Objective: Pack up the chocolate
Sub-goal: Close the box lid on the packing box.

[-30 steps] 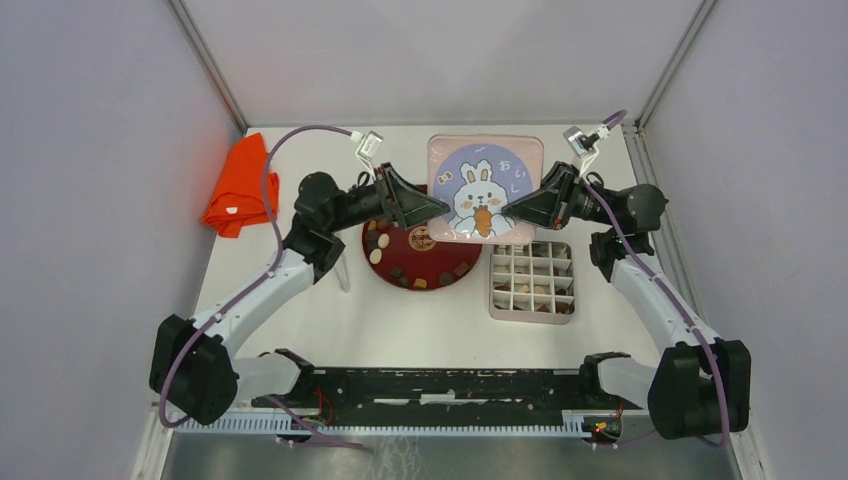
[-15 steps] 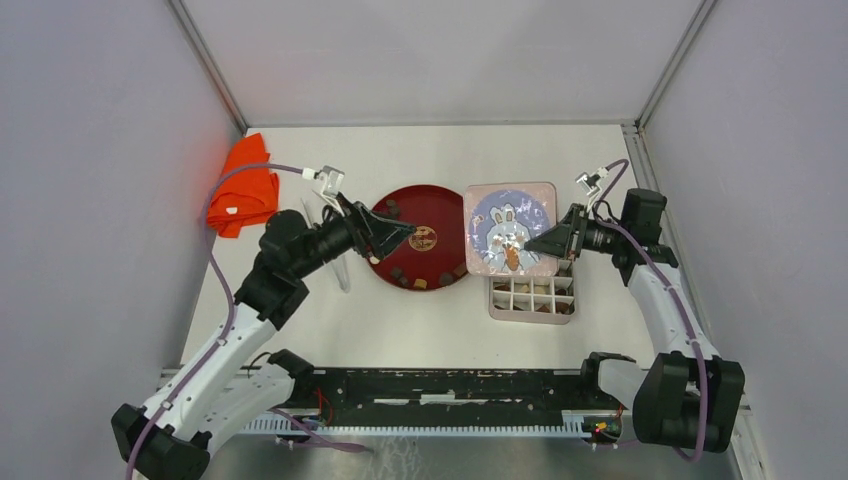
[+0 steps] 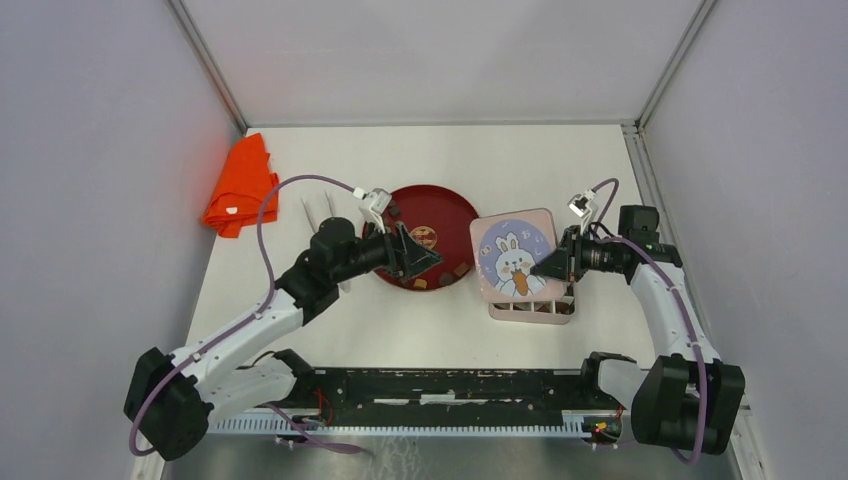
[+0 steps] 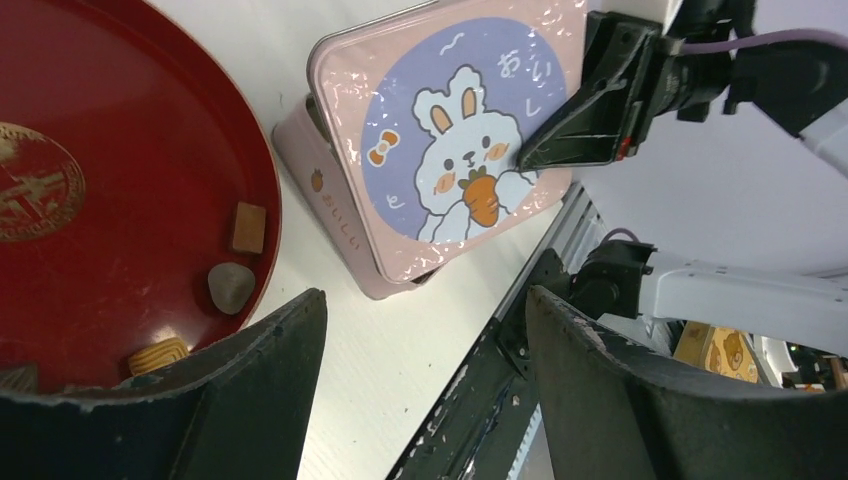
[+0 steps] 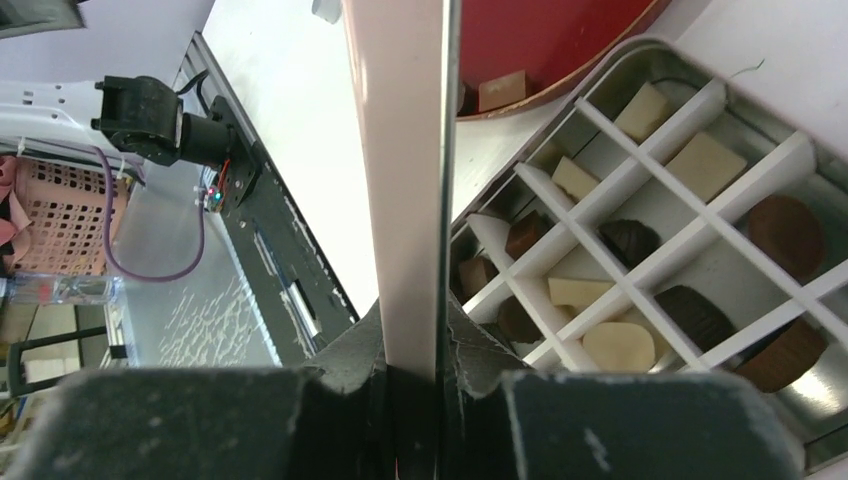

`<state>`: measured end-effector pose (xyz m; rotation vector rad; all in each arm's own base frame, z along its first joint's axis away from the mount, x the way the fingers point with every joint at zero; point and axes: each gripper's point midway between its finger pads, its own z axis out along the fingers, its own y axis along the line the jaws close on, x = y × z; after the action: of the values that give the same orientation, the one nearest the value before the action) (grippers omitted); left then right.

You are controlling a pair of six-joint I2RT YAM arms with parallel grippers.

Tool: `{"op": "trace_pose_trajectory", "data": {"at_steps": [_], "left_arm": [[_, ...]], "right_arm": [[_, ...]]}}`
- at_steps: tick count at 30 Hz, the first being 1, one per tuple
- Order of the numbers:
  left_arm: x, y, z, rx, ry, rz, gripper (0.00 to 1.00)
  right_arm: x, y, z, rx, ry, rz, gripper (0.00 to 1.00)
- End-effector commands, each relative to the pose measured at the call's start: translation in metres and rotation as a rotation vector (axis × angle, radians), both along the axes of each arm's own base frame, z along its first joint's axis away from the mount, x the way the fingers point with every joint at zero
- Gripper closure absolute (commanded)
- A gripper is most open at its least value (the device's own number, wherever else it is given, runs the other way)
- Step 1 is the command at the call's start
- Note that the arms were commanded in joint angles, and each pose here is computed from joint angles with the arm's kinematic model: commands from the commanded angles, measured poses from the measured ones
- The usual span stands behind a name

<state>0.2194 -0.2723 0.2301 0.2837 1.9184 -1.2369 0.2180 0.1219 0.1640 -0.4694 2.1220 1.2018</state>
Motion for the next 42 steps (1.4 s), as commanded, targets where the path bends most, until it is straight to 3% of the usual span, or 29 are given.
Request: {"op": "trace_pose_trajectory", "data": {"at_steps": [1, 15, 19, 37, 42], "left_arm": [[0.004, -0.015, -0.007, -0.012, 0.021, 0.01, 0.22], [-0.001, -0.07, -0.072, 0.077, 0.171, -0.038, 0.24], [-0.002, -0.084, -0.081, 0.061, 0.199, -0.068, 0.24], [-0.009, -0.139, -0.125, 0.137, 0.265, -0.189, 0.25], [-0.01, -0.152, -0.124, 0.133, 0.269, -0.226, 0.28]], "right_arm": [[-0.005, -0.002, 0.004, -0.024, -0.015, 0.025, 1.0], [-0.022, -0.006, -0.018, 0.014, 0.154, -0.071, 0.96], [-0.019, -0.012, -0.024, 0.009, 0.177, -0.106, 0.86], [-0.008, -0.036, -0.049, -0.041, 0.242, -0.196, 0.73], [-0.004, -0.042, -0.052, -0.074, 0.24, -0.201, 0.66]]}}
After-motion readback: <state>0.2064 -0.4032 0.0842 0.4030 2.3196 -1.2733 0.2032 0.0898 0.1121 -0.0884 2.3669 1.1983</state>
